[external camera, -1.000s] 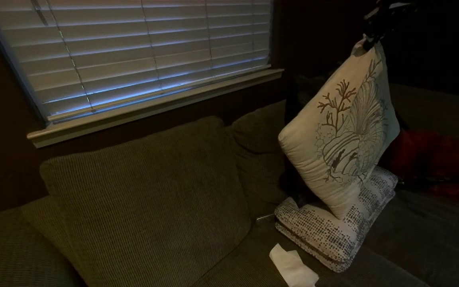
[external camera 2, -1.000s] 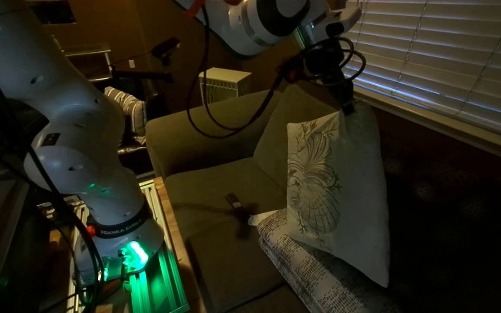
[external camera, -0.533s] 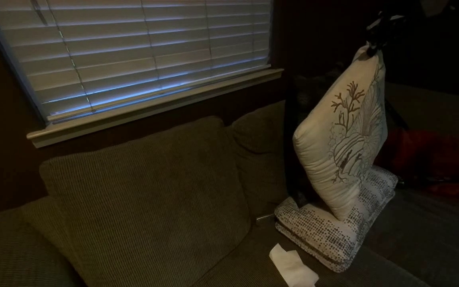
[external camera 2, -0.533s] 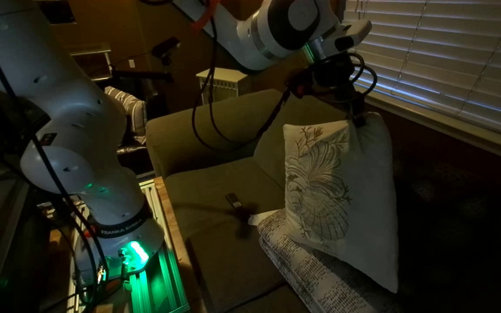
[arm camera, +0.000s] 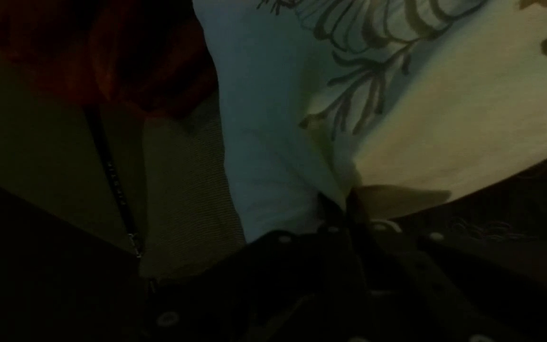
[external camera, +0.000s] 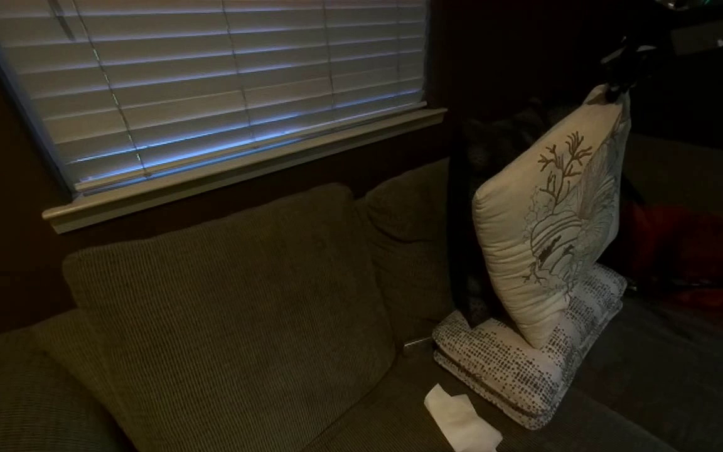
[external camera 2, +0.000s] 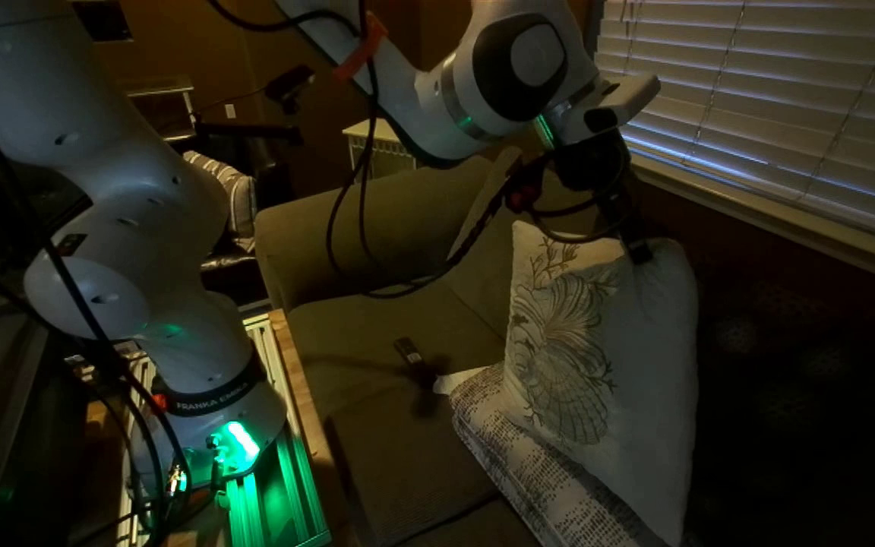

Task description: Put the pillow on the stack of pillows

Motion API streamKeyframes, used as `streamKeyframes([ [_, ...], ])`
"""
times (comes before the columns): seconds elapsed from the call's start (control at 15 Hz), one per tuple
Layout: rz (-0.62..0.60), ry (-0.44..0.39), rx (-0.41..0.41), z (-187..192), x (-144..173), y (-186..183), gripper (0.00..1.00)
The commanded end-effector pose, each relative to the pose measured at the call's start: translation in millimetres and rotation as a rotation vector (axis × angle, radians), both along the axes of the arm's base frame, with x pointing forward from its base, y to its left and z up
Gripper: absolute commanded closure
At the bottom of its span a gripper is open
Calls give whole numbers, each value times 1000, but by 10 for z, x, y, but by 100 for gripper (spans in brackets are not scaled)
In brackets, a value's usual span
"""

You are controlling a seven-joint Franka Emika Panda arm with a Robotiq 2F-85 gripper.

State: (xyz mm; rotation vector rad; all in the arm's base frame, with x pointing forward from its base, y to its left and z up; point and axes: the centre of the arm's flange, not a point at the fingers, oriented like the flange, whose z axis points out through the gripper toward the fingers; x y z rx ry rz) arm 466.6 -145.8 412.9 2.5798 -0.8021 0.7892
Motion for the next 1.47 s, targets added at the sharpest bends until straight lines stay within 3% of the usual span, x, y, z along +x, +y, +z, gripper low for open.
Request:
streamKeyframes([
  [0.0,-43,-38,-6,-178,33,-90,99],
  [0.67,-31,-28,-13,-490,415,-313,99],
  [1.4,-62,-10,50,-1008,762,-420,99],
])
